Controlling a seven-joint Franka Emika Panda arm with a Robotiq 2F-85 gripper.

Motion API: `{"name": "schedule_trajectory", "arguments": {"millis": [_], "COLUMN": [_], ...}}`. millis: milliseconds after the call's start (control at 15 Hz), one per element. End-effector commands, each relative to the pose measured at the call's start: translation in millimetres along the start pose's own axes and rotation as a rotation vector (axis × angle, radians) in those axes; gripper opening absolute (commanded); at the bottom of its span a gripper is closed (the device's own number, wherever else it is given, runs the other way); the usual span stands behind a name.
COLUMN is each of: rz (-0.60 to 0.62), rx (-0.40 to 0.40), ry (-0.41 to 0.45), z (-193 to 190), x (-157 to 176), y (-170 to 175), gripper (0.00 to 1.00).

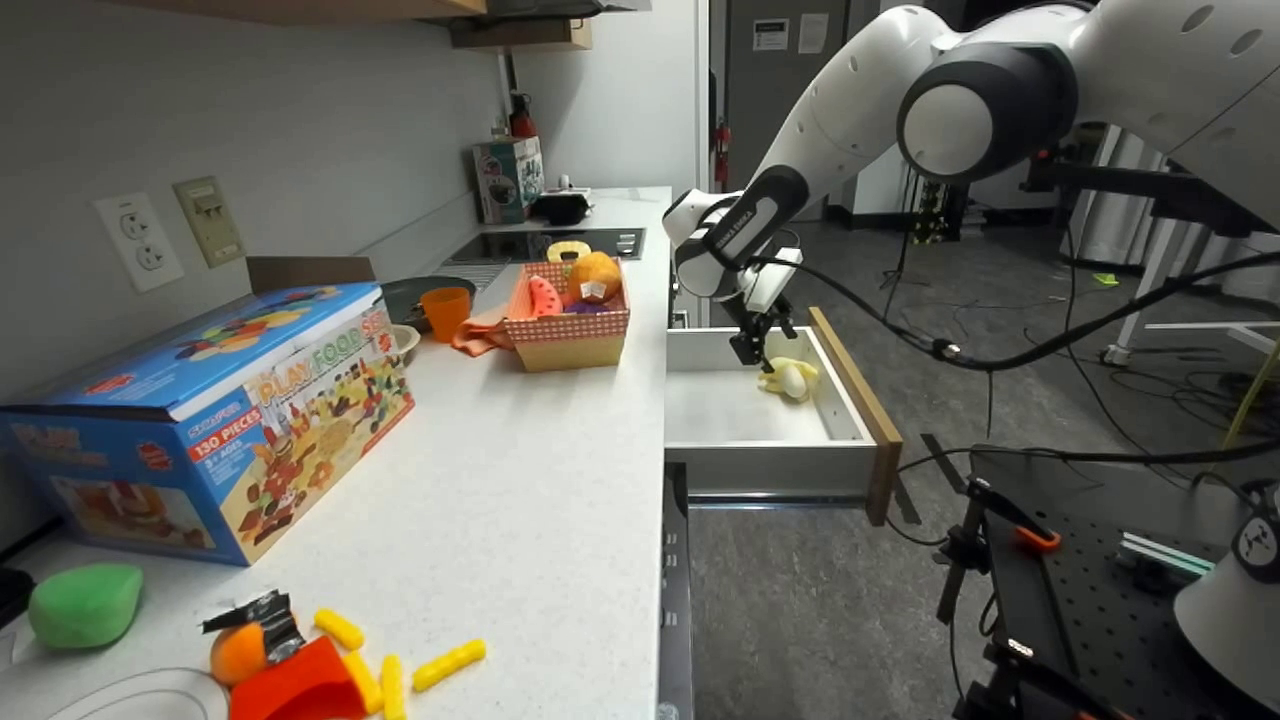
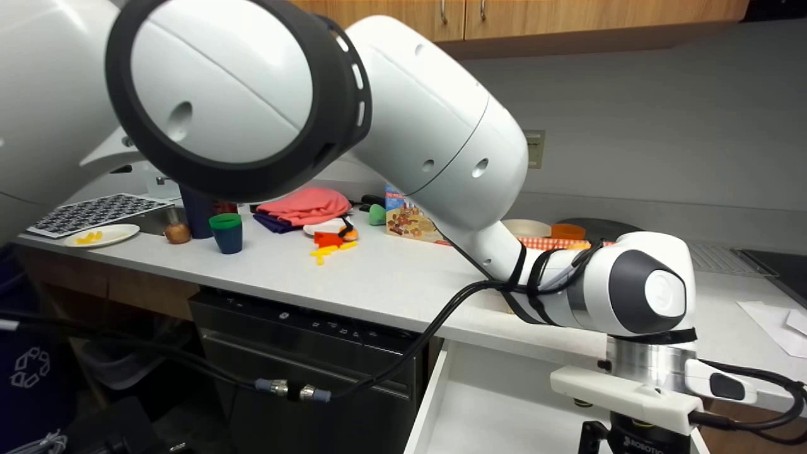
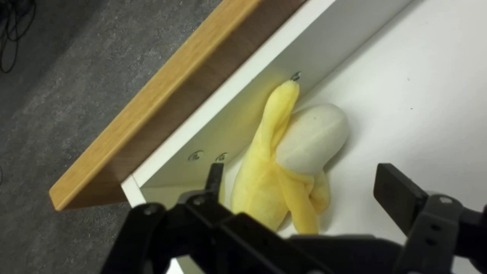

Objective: Open the drawer, pick up the plush toys, put them in the basket and close the drawer.

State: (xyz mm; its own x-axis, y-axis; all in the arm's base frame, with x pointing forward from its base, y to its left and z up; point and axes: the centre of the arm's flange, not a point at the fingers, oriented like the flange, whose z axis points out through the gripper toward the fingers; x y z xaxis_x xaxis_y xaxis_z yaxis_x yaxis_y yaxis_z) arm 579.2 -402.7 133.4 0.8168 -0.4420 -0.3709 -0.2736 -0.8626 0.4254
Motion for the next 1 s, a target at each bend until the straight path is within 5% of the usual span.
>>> {"name": "schedule_trajectory", "arguments": {"millis": [0, 400, 533, 933], "rz": [0.017, 0.011, 0.015, 0.038], "rx": [0.022, 0.052, 0.058, 0.057], "ry": [-0.008, -0.061, -0.069, -0.045], "z": [13.2, 58.1, 67.1, 58.8], "x": [15.7, 33.0, 35.5, 27.4], "y": [0.6, 0.7, 0.8, 7.5], "gripper": [1.00, 0.99, 0.74, 0.31]}}
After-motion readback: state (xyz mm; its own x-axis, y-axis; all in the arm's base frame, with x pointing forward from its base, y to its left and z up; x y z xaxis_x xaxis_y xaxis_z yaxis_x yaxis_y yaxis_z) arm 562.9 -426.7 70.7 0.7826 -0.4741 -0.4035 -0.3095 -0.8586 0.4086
